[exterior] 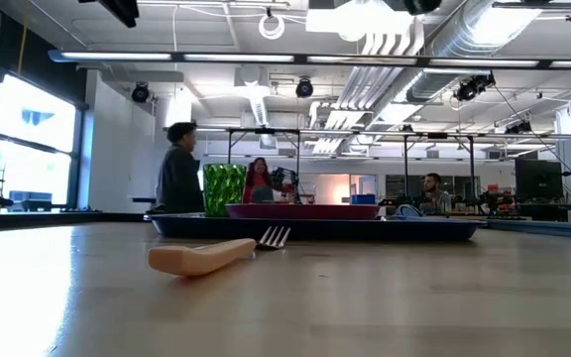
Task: Pick and place plate/cup/fork/spoon on tray
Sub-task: Put the orange fork on the blue tray
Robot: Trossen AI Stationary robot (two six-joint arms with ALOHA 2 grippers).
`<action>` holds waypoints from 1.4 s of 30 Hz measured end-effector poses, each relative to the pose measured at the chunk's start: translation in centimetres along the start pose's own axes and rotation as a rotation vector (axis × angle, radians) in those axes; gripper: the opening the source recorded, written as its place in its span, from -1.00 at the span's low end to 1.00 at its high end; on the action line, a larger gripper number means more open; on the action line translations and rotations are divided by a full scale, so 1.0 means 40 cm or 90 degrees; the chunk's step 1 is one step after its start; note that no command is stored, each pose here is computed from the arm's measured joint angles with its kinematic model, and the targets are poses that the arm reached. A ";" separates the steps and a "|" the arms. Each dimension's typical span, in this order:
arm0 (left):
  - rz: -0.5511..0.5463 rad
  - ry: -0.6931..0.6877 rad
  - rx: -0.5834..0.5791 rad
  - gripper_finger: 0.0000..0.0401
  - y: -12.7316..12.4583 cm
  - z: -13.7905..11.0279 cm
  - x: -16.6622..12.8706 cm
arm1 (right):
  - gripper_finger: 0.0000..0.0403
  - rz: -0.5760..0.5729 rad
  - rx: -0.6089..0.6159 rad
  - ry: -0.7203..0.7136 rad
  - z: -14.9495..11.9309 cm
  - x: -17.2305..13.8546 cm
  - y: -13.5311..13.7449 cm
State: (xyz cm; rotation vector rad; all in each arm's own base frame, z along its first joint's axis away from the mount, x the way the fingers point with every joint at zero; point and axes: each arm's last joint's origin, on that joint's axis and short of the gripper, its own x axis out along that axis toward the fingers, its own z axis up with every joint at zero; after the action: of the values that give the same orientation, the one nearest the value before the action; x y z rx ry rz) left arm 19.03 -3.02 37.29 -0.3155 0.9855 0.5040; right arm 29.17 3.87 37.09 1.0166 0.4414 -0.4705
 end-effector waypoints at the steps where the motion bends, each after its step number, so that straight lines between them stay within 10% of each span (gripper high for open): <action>1: -0.002 -0.003 0.006 -0.51 0.008 -0.004 -0.009 | -0.46 0.011 0.001 -0.005 -0.002 0.014 0.007; 27: -0.021 -0.083 0.028 -0.51 0.177 -0.109 -0.160 | -0.46 0.235 0.021 -0.147 0.003 0.147 0.154; 42: -0.009 -0.101 0.047 -0.51 0.189 -0.115 -0.168 | -0.46 -0.079 0.063 0.028 -0.037 0.257 0.192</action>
State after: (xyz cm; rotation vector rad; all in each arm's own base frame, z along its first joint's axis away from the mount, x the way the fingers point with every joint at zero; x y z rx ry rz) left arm 8.66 -0.58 40.41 -0.2123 0.8448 0.4710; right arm 41.68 6.87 36.08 1.1002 0.5267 -0.5856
